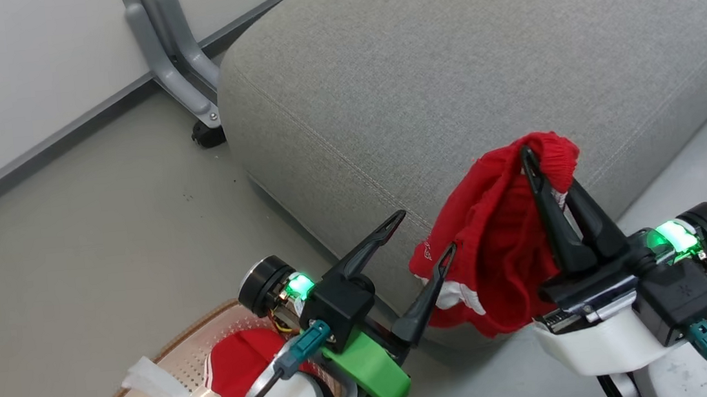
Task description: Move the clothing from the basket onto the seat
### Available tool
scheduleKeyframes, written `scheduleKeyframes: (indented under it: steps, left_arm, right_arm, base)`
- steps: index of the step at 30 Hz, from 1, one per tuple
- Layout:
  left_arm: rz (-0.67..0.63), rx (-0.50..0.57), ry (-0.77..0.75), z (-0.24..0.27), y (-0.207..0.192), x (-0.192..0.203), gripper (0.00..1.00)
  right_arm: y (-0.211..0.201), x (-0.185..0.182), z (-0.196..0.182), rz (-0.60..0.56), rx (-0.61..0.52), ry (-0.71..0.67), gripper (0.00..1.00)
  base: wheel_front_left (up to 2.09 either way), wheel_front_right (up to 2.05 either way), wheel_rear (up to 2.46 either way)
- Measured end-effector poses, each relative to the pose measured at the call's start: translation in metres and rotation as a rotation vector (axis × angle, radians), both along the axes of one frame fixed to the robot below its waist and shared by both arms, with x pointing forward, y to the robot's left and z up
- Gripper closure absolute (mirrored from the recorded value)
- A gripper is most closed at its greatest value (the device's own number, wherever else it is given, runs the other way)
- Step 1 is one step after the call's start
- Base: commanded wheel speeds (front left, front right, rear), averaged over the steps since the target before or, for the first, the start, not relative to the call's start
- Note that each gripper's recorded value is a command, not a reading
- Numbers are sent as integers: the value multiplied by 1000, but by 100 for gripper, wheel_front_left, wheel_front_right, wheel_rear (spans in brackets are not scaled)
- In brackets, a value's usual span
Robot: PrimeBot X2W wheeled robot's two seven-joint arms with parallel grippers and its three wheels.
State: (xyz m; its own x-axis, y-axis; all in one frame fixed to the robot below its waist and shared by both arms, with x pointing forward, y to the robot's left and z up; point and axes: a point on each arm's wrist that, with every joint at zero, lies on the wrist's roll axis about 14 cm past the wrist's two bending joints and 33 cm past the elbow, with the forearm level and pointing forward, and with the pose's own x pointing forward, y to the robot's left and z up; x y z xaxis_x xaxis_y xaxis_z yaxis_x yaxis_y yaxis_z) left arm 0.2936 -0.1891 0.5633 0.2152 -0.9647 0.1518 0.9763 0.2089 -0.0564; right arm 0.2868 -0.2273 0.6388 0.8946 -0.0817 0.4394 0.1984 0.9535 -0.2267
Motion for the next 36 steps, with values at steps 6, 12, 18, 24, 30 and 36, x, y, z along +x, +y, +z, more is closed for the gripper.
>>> scheduleKeyframes:
  steps: [6,12,18,24,30,36]
  left_arm:
    - [-39,8,12,-11,-1,9,0]
    - [-58,2,8,-16,6,29,0]
    - [-55,-13,-7,-22,20,61,0]
    - [-23,-30,12,-40,39,97,0]
    - [0,-18,62,-75,55,121,0]
    - [32,-11,120,-106,67,138,0]
  right_arm:
    - [-22,10,10,-63,-18,-14,100]
    - [-56,37,64,-132,-85,-159,100]
    - [-85,76,120,-191,-148,-325,100]
    - [-100,136,131,-226,-186,-357,100]
    - [-123,195,93,-292,-197,-261,100]
    - [-159,233,-5,-367,-119,-16,100]
  base:
    - [0,0,0]
    - [0,0,0]
    - [0,0,0]
    - [0,0,0]
    - [0,0,0]
    - [0,0,0]
